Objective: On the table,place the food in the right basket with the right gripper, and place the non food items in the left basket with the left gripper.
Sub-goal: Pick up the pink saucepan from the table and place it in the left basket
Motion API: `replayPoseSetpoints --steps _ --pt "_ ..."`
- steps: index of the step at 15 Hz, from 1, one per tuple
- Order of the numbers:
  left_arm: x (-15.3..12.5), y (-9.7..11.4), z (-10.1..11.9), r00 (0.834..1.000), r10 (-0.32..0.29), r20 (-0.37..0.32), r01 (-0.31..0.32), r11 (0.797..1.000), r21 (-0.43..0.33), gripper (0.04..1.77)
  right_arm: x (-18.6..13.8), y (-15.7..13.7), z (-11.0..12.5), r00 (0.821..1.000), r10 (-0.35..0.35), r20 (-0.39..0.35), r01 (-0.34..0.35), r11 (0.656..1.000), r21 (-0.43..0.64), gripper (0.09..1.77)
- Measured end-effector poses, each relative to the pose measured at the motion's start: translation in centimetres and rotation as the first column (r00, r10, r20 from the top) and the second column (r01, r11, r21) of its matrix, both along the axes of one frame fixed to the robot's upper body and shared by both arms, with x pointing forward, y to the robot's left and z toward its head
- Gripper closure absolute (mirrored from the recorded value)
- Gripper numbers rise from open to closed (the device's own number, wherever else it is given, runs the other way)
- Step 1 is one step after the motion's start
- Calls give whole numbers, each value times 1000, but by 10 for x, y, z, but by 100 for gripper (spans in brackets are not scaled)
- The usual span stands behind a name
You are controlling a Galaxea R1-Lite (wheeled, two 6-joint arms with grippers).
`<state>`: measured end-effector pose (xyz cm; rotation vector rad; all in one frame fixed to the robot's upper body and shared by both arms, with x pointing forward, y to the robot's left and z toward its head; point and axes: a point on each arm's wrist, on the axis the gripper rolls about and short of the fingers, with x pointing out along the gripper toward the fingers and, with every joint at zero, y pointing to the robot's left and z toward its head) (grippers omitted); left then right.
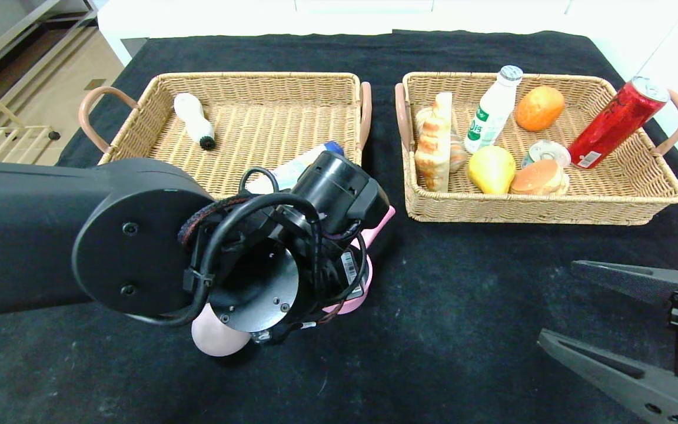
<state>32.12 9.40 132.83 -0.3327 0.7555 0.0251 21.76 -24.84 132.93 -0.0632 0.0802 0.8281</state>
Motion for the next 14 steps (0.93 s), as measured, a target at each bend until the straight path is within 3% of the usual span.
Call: replayPoseSetpoints --steps 5,6,7,14 --pt "1 -2 -3 1000 -3 -7 3 1000 6 115 0 0 -1 1000 -1 -4 1 1000 -3 15" --pt "1 -2 -3 1000 -2 -7 2 1000 7 171 0 0 -1 1000 0 -3 0 1000 -3 15" --pt "1 -2 -4 1000 -2 -10 2 1000 9 164 1 0 -2 1000 -1 -5 1 1000 -5 15" --pt "2 -1 -6 1000 3 -14 -3 1000 11 165 2 1 -3 1000 0 -11 0 1000 -9 15"
